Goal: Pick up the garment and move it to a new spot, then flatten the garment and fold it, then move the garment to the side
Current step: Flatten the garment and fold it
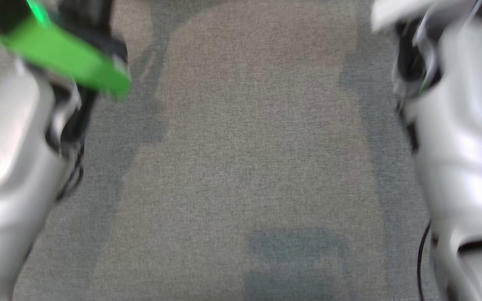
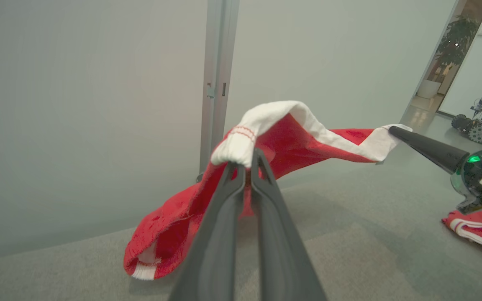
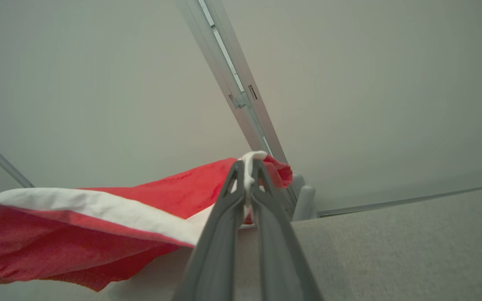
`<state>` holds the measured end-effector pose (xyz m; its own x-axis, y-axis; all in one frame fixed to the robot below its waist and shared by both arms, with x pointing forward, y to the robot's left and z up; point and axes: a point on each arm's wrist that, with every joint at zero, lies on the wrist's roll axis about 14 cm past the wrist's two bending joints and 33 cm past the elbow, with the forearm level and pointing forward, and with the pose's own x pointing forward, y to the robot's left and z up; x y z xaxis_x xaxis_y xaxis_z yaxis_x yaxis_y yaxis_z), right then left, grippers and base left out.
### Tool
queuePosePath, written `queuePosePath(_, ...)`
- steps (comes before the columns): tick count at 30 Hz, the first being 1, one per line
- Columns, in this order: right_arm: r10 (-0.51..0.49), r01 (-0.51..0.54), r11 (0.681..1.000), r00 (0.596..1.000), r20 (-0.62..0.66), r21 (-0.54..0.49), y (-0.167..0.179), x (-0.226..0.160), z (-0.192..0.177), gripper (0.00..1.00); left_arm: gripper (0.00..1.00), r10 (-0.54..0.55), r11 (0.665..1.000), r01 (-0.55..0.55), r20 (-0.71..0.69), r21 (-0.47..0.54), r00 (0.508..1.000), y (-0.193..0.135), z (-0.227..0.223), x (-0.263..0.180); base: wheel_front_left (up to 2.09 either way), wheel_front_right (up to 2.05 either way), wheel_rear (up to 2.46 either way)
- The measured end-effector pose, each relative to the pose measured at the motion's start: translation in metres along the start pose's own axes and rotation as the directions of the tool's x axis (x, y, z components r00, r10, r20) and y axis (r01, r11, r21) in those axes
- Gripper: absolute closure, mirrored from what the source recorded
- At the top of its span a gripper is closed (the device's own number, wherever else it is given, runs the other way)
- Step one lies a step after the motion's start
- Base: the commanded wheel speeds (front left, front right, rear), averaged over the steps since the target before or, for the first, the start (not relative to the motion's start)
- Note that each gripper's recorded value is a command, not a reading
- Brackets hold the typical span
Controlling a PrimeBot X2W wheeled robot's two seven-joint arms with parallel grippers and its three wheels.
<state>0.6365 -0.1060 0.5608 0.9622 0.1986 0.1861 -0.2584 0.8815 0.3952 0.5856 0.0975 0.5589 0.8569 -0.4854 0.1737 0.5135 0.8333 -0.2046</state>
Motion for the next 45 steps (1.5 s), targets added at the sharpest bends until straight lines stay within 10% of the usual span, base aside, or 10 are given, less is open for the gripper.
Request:
queuePosePath(6, -0.086, 0.101, 0.992, 0.979, -0.186, 0.077, -0.026, -0.118, -0.072, 1.00, 1.00, -0.010, 0.999, 0.003, -0.215, -0.032, 0.977, -0.016, -0.072, -0.091, 0.00, 0.00, 0.00)
queuePosePath(19, -0.270, 0.310, 0.947, 0.909, -0.318, 0.083, -0.062, -0.275, -0.072, 1.00, 1.00, 0.085, 0.972, -0.147, -0.312, -0.181, 0.946, -0.081, -0.102, -0.220, 0.00, 0.00, 0.00)
queuePosePath(24, -0.320, 0.363, 0.927, 0.896, -0.308, 0.093, -0.066, -0.314, -0.053, 1.00, 1.00, 0.176, 0.915, -0.274, -0.318, -0.297, 0.932, -0.108, -0.104, -0.254, 0.00, 0.00, 0.00)
queuePosePath(34, -0.116, 0.131, 0.989, 0.977, -0.179, 0.074, -0.025, -0.192, -0.008, 1.00, 1.00, 0.240, 0.876, -0.295, -0.185, -0.382, 0.953, -0.074, -0.068, -0.194, 0.00, 0.00, 0.00)
queuePosePath(45, -0.034, 0.036, 0.999, 0.956, -0.291, 0.002, -0.011, -0.059, -0.061, 1.00, 1.00, 0.355, 0.866, -0.427, -0.280, -0.262, 0.892, 0.000, -0.091, -0.140, 0.00, 0.00, 0.00)
